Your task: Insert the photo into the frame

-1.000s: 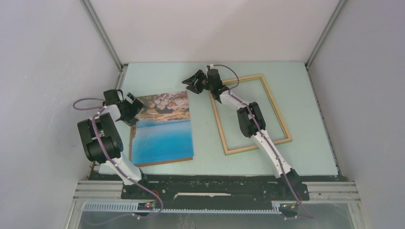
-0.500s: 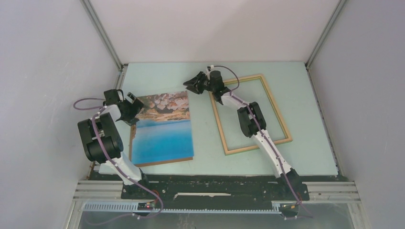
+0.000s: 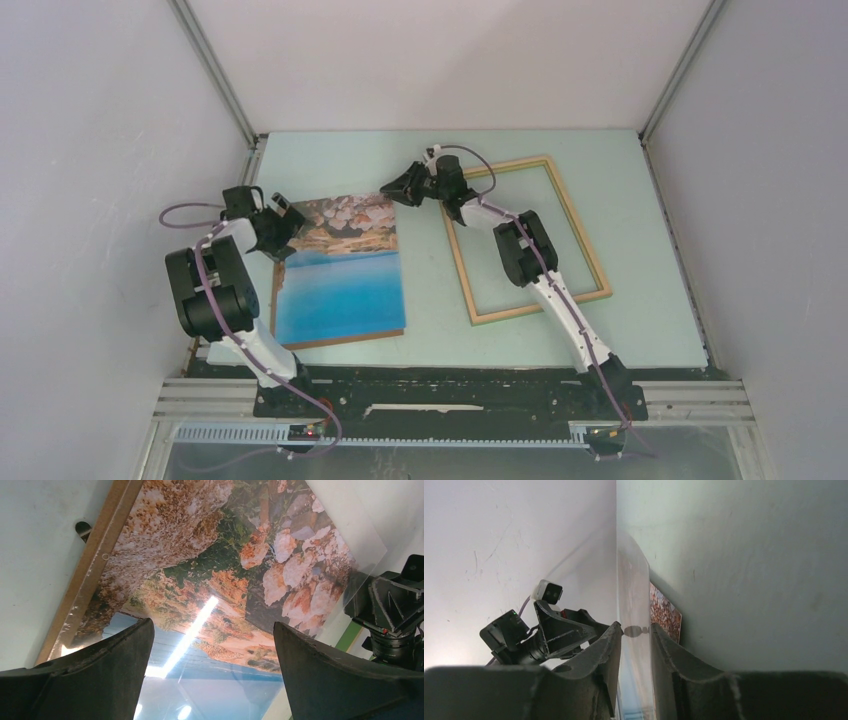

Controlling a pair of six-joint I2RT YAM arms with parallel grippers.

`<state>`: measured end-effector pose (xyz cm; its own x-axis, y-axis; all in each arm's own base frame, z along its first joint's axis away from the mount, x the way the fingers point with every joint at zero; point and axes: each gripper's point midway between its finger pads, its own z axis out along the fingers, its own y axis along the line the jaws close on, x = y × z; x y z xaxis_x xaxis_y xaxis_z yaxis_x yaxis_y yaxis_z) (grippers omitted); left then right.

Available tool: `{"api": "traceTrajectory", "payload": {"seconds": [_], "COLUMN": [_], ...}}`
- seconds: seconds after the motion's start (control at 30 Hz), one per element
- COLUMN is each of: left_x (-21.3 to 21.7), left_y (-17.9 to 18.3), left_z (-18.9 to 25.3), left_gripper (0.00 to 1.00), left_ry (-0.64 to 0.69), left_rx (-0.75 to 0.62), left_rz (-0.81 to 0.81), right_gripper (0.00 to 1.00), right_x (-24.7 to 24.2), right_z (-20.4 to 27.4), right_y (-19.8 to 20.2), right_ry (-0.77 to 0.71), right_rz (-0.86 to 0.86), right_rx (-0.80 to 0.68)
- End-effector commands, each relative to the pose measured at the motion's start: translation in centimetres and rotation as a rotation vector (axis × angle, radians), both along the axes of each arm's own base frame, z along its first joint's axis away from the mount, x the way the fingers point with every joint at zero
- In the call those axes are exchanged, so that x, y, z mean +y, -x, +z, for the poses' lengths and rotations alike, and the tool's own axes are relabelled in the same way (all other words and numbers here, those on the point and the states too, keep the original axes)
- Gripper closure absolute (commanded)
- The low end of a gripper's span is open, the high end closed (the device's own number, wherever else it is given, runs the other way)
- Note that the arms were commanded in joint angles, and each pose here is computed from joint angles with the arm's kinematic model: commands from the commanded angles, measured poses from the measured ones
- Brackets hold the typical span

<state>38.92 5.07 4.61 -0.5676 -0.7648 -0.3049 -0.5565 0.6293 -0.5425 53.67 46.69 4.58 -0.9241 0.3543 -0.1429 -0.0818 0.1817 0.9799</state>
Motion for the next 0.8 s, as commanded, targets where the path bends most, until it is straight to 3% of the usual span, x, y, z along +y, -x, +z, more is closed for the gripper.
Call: {"api": "traceTrajectory", "payload": {"seconds": [0.0, 0.23, 0.43, 0.77], "left_x": [-0.5, -1.0, -3.3, -8.0], "left_y": [0.1, -0.2, -0.6, 0.5], "left_z": [0.2, 3.5, 10.0, 17.4], "left_gripper": [0.00, 0.00, 0.00, 0.00], "left_ry": [0.004, -0.091, -0.127, -0.028], "left_rx": [0.010, -0.058, -0.248, -0.500], "left_rz": [-0.007, -0.057, -0.135, -0.256], "right_gripper": [0.66, 0.83, 1.00, 1.00], "right_x": [1.1, 1.4, -0.2, -7.6], "right_z": [5.6, 6.6, 9.0, 15.5], "right_y": [1.6, 2.5, 3.3, 11.2], "right_ry": [-0.032, -0.025, 0.075, 0.133], "right_rz": [0.067, 0.110, 0.107, 0.175], "right_rx": [-0.083, -0.114, -0.117, -0.023]}}
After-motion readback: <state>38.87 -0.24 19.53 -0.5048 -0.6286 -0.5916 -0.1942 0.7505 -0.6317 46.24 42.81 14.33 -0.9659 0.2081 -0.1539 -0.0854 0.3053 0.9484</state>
